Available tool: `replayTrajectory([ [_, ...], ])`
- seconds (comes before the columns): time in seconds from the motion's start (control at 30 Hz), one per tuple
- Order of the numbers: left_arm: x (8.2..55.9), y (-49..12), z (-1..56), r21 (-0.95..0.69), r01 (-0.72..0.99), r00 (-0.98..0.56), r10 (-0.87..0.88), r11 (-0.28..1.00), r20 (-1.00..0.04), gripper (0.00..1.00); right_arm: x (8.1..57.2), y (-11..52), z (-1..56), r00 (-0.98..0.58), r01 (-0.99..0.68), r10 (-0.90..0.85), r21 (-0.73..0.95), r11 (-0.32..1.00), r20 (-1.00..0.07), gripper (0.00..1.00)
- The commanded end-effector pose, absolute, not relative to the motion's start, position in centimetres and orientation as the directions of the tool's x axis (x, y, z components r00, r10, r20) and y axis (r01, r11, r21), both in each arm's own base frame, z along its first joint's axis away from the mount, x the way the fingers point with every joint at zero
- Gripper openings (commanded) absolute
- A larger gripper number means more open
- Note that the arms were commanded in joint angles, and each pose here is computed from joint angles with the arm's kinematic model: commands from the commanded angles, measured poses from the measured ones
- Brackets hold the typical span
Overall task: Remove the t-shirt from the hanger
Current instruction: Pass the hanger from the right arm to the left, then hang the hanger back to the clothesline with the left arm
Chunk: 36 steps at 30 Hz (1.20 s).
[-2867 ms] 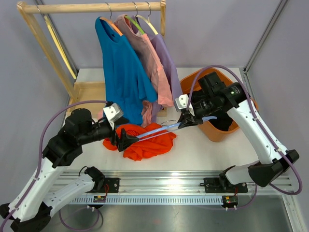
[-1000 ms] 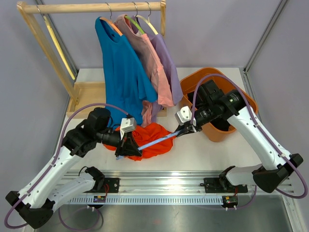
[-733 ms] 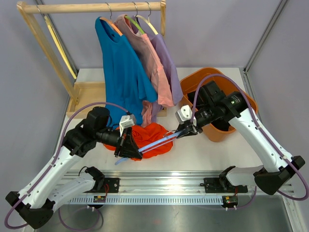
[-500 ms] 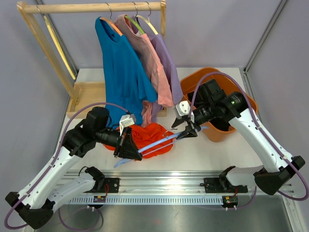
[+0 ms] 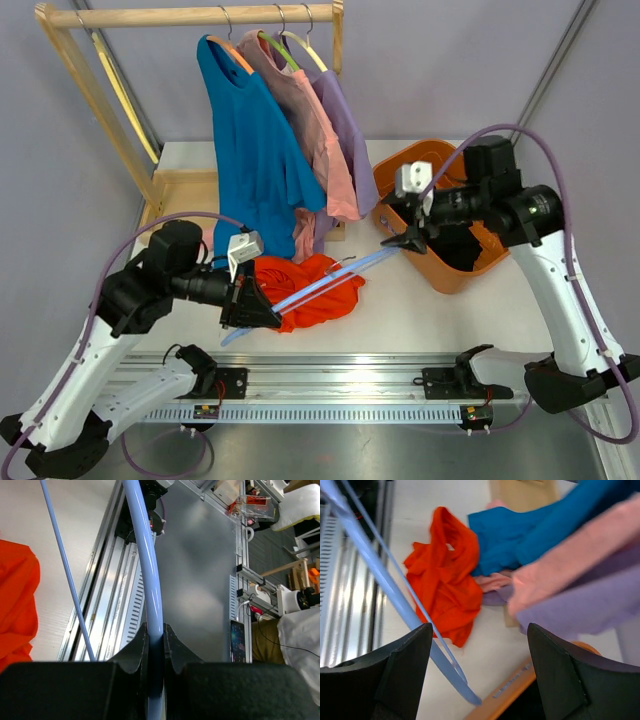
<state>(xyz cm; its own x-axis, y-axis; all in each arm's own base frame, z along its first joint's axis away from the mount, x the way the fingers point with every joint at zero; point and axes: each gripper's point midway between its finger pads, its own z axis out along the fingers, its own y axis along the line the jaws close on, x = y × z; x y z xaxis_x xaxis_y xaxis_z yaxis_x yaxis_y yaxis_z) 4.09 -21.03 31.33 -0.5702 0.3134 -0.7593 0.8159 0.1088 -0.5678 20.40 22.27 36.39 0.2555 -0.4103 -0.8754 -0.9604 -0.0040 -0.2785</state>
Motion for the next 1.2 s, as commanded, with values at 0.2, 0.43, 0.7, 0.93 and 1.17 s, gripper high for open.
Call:
replayTrajectory([
  [0.2, 3.7, -19.5, 40.7, -0.339, 0.934, -0.354, 0.151, 0.118, -0.923, 0.00, 29.1, 16.5, 41.1, 0.149, -0.865, -0.372, -0.303, 0.400, -0.916, 0.83],
  [0.43, 9.1, -17.2, 46.9, -0.198, 0.867, -0.218, -0.010, 0.458, -0.976, 0.00, 31.9, 14.3, 40.7, 0.028, -0.830, -0.309, -0.194, 0.523, -0.951, 0.83],
  [0.7, 14.1, -12.8, 51.8, -0.203, 0.638, -0.085, -0.195, 0.743, -0.977, 0.00, 32.9, 13.2, 39.7, -0.032, -0.811, -0.274, -0.135, 0.569, -0.961, 0.83],
  [0.93, 18.5, -9.5, 50.8, -0.264, 0.378, -0.052, -0.264, 0.887, -0.963, 0.00, 33.3, 13.1, 39.0, -0.055, -0.809, -0.252, -0.105, 0.578, -0.966, 0.83],
  [1.17, 22.7, -8.5, 50.6, -0.294, 0.199, -0.005, -0.299, 0.935, -0.954, 0.00, 33.3, 13.6, 38.6, -0.079, -0.818, -0.210, -0.057, 0.572, -0.974, 0.83],
])
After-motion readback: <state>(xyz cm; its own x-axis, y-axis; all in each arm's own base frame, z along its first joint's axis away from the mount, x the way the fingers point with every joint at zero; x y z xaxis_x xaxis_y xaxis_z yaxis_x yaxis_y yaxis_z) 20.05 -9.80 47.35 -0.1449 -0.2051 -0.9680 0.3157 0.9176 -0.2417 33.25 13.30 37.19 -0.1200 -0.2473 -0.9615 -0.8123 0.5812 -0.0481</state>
